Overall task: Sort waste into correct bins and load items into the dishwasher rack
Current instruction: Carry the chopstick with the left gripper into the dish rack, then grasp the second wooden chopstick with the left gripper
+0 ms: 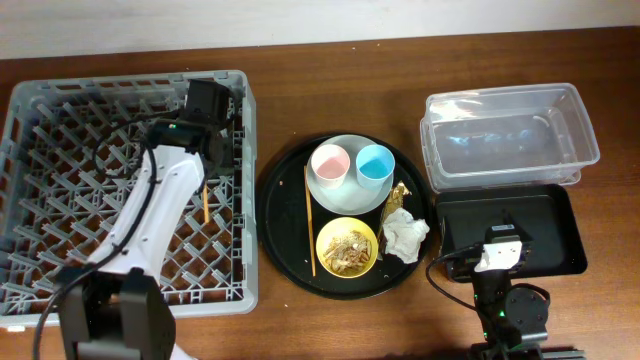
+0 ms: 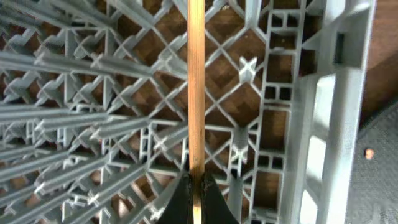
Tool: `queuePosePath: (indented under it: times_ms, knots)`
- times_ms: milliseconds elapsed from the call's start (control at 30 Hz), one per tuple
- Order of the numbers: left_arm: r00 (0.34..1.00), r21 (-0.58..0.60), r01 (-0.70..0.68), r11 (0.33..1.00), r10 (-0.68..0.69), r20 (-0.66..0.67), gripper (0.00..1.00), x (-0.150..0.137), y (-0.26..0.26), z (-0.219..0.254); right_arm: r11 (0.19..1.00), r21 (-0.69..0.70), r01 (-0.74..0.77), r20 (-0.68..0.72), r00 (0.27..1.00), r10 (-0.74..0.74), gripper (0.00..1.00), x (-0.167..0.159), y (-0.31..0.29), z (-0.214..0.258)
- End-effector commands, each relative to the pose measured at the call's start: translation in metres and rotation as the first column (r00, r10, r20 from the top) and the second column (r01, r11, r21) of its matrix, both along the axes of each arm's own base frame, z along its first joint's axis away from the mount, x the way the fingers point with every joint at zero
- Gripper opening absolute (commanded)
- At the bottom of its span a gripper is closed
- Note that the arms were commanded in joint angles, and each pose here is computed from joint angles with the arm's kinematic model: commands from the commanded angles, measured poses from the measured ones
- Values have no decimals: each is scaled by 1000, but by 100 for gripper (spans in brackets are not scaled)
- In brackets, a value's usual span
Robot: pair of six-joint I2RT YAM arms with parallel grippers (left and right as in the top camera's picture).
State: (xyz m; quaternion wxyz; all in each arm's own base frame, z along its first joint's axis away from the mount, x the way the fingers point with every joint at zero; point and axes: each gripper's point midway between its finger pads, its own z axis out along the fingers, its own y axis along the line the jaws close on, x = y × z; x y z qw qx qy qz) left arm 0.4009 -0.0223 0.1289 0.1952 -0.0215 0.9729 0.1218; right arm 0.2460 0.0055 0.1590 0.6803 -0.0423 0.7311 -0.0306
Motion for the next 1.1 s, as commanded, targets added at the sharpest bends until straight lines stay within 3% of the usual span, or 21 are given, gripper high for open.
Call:
queuePosePath:
  times_ms: [0,133,200,267,333,433,467,533,567,700,900,967,1067]
  knots:
    - [998,42,15,999,-12,-56,1,1,5,-27,1000,9,6,-5,1000,-6,99,0,-1,-3]
    - [995,126,-2,992,14,-97,2,1,18,-44,1000,9,6,-5,1000,-6,99,0,-1,-3]
    - [995,127,-2,992,15,-100,30,1,18,-46,1000,8,6,-5,1000,-6,99,0,-1,-3]
    - [995,126,-2,992,14,-97,38,1,18,-45,1000,9,6,-5,1000,-6,99,0,-1,-3]
    - [997,123,-5,992,14,-76,38,5,17,-39,1000,9,6,-5,1000,-6,99,0,-1,-3]
    - [999,67,20,998,-23,42,39,18,8,15,1000,8,6,-5,1000,-6,99,0,-1,-3]
    - [996,-20,55,998,-54,65,39,14,-7,31,1000,8,6,-5,1000,-6,99,0,-1,-3]
    - [992,-325,126,937,-110,66,39,-14,-56,56,1000,9,6,-5,1000,-6,99,0,-1,-3]
    - [991,-381,133,915,-128,40,39,-23,-68,55,1000,9,6,-5,1000,-6,99,0,-1,-3]
    - [989,-421,94,902,-134,-66,39,-52,-123,7,1000,9,6,-5,1000,-6,99,0,-1,-3]
    - [976,-459,130,879,-195,-96,42,-83,-193,-66,1000,9,6,-5,1000,-6,99,0,-1,-3]
    - [987,-348,101,932,-137,-79,42,-83,-192,-83,1000,8,6,-5,1000,-6,99,0,-1,-3]
    - [990,-313,82,946,-115,-87,41,-83,-189,-94,1000,9,6,-5,1000,-6,99,0,-1,-3]
